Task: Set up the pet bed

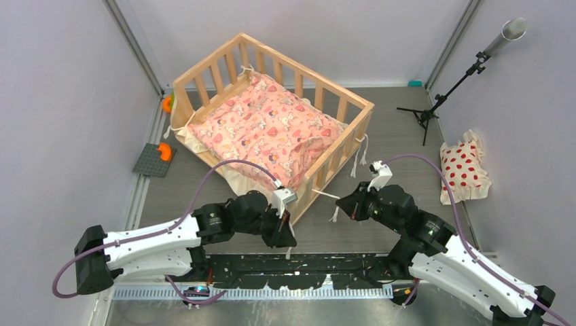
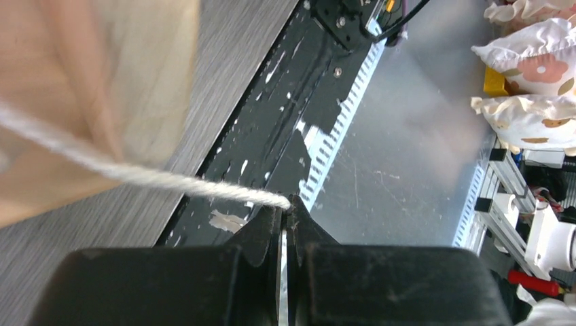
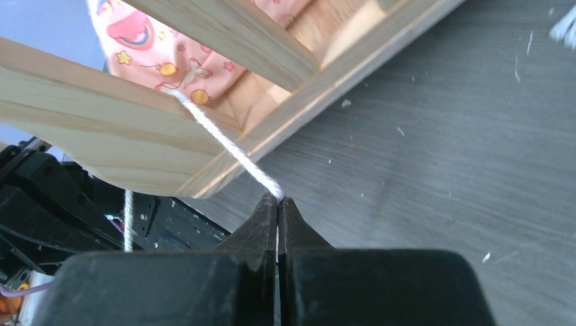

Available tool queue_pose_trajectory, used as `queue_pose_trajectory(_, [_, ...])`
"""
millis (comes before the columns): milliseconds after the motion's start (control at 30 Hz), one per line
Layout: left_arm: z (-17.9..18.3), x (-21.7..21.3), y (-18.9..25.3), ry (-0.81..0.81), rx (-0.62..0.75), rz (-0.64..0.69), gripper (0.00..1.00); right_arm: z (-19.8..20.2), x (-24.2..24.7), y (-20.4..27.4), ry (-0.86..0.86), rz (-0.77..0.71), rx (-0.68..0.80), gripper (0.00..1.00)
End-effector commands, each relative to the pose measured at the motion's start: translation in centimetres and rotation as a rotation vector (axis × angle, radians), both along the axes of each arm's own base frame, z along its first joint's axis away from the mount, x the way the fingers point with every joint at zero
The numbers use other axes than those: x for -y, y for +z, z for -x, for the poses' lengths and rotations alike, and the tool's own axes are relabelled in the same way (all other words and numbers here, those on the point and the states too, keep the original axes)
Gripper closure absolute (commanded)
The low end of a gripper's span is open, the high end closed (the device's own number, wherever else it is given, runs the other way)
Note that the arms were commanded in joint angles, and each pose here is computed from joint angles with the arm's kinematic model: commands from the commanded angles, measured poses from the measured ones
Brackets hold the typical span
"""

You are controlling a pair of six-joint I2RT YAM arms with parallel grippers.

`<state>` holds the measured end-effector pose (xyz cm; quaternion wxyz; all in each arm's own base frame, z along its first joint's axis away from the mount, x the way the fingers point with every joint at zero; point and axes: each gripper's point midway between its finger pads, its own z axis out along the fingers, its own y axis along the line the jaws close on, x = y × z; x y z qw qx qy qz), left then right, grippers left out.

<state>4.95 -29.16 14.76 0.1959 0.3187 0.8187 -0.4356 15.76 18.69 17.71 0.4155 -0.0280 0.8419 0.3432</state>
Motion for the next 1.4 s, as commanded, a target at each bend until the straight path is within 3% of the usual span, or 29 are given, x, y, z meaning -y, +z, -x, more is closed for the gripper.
queue_pose_trajectory(0, [-1.6,3.2,2.4,0.073,0.104,0.141,1.0,0.8,0.5,-1.1,-0.056,-0.012,-0.113,0.99])
queue_pose_trajectory(267, [-4.4,5.8,1.9,0.302,0.229,0.199,1.0,2.0,-0.5,-2.6,-0.031,-0.052,-0.182,0.99])
queue_pose_trajectory(533, [-7.6,6.0,1.3,0.542,0.425,0.165,1.0,2.0,-0.4,-2.3,-0.048,-0.081,-0.166,0.99])
queue_pose_trajectory(933, [-11.4,0.5,0.9,0.854,0.543,0.122,1.0,2.3,-0.4,-2.9,-0.066,-0.089,-0.192,0.99])
queue_pose_trajectory(1133, [-12.8,-3.2,1.0,0.955,0.614,0.036,1.0,2.8,0.8,-3.9,-0.117,-0.084,-0.233,0.99])
queue_pose_trajectory(1367, [-13.4,-5.6,0.5,0.998,0.59,0.021,1.0,4.0,-1.5,-5.0,-0.021,-0.095,-0.305,0.99])
